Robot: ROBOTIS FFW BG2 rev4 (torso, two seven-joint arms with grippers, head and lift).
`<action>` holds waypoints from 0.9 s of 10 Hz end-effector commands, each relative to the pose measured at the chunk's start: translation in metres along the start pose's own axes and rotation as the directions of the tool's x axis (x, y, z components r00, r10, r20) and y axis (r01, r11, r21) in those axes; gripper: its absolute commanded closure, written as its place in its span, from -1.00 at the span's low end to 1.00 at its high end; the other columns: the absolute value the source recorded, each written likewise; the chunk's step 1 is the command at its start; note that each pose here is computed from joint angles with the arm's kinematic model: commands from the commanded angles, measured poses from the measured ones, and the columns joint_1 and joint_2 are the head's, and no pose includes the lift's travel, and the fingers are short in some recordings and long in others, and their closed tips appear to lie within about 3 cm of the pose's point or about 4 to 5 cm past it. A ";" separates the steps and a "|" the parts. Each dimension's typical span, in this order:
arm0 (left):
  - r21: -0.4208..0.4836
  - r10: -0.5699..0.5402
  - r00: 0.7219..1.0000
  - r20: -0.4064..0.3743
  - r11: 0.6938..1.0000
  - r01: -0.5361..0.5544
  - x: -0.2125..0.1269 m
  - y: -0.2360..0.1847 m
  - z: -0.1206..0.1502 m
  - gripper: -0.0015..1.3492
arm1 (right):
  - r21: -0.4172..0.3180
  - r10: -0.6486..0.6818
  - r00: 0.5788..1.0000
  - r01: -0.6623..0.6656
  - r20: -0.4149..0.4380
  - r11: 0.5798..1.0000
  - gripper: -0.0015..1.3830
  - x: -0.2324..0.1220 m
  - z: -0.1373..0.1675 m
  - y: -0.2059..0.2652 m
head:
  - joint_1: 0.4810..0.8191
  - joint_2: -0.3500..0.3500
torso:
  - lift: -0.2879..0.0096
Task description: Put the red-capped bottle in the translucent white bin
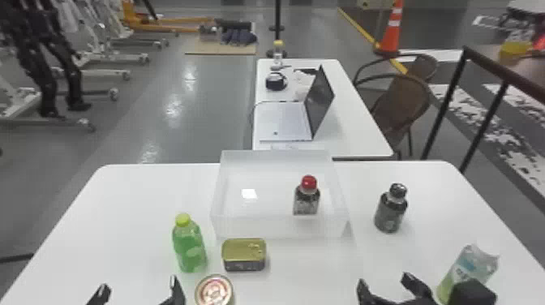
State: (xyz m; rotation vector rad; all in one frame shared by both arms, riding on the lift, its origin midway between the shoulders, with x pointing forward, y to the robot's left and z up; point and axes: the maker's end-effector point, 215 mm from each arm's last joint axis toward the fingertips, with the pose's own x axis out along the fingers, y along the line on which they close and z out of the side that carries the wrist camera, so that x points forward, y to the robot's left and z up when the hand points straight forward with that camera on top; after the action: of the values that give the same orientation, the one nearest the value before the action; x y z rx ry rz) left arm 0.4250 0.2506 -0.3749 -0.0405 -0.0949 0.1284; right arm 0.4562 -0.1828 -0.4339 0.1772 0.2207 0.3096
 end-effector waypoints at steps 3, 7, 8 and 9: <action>0.006 -0.014 1.000 -0.012 1.000 0.014 -0.003 -0.003 -0.002 -0.97 | -0.025 -0.001 1.000 0.001 -0.001 1.000 -0.73 -0.002 0.002 0.002 | -0.60 0.00 | 0.26; 0.008 -0.017 1.000 -0.016 1.000 0.017 -0.002 -0.003 -0.003 -0.97 | -0.055 -0.006 1.000 0.005 -0.020 0.998 -0.73 0.000 0.000 0.003 | -0.60 0.00 | 0.26; 0.011 -0.018 1.000 -0.019 1.000 0.018 -0.002 -0.003 -0.004 -0.97 | -0.073 -0.013 1.000 0.011 -0.025 0.997 -0.73 0.000 0.001 0.002 | -0.60 0.00 | 0.26; 0.013 -0.021 1.000 -0.020 1.000 0.021 -0.001 -0.004 -0.004 -0.97 | -0.079 -0.024 0.999 0.022 -0.024 0.997 -0.73 0.000 0.003 0.001 | -0.60 0.00 | 0.26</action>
State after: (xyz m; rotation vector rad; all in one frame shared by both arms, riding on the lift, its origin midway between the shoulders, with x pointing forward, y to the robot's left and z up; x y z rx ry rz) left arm 0.4247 0.2464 -0.3783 -0.0291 -0.0764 0.1091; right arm 0.4564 -0.1827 -0.4315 0.0975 0.2350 0.2979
